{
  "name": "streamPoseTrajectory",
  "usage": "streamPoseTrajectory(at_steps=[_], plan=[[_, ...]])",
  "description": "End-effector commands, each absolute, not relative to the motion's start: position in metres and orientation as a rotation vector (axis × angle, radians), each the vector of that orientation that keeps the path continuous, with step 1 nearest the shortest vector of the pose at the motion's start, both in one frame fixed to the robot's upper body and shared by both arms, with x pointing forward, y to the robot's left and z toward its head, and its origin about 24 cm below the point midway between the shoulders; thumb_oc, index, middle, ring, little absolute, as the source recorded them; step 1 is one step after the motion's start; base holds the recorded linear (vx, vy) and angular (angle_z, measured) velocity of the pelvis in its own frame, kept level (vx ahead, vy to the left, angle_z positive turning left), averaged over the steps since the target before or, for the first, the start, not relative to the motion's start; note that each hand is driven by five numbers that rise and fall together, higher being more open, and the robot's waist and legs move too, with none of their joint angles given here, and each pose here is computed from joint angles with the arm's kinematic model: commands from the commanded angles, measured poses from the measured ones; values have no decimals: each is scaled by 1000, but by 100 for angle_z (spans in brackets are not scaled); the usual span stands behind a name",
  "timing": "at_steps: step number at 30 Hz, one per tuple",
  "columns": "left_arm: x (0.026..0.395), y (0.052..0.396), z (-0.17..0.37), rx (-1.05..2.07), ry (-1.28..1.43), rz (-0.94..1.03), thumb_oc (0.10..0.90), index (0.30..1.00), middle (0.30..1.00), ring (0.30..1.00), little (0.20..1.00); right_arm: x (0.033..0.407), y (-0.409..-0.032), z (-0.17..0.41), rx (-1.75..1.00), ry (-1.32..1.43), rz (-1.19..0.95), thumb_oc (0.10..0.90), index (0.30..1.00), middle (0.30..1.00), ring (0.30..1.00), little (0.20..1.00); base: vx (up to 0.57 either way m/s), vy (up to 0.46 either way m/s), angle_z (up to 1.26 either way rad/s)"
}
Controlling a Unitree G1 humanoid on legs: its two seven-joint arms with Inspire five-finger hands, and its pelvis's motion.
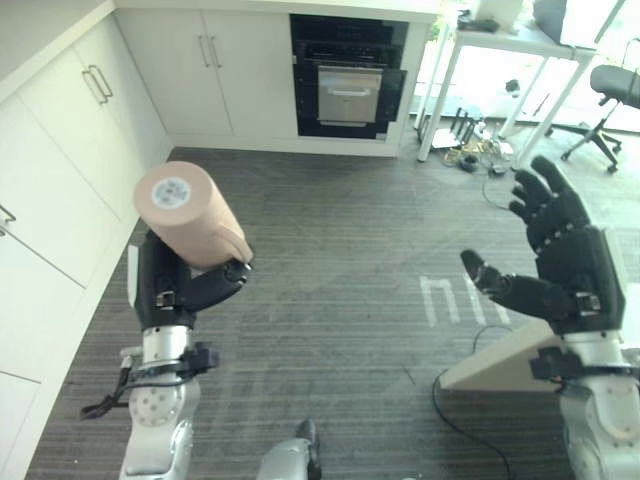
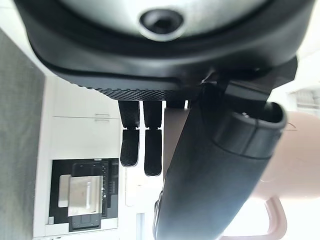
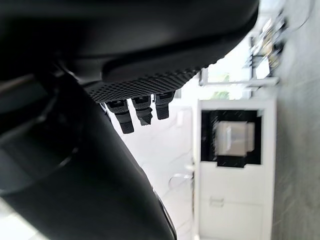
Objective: Place the dishes in the dishwasher.
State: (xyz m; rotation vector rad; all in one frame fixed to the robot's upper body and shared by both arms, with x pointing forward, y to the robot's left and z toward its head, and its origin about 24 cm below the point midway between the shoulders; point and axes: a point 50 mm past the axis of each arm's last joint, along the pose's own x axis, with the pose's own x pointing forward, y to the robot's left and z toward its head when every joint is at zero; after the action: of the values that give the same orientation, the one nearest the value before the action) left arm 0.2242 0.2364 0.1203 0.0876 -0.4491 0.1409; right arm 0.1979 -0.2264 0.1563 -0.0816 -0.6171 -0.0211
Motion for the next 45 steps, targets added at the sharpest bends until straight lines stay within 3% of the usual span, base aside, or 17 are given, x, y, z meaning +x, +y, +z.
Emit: streamPoseTrajectory(at_steps=[1,8,18,25,45], plan=[[215,224,165,173,-700,58,400,300,300,300,300,191,-222,186,-163,-823,-20,800,900,900,900,900,257,195,26],[217,229,167,167,-678,49,400,300,300,300,300,186,-239,186,-155,-805,-18,800,900,900,900,900,364,-155,6],[216,222,163,87,-664,51,400,300,300,300,300,193,-233,189,-210,-806,-3,800,900,900,900,900,473,-355,16],[214,212,152,-111,-618,-86,400,300,300,300,300,197,-235,187,-265,-754,38,800,900,900,900,900,311,-327,-44],[212,215,166,36,-715,-105,400,300,300,300,300,187,-240,184,-191,-741,3,800,900,900,900,900,359,200,-33]])
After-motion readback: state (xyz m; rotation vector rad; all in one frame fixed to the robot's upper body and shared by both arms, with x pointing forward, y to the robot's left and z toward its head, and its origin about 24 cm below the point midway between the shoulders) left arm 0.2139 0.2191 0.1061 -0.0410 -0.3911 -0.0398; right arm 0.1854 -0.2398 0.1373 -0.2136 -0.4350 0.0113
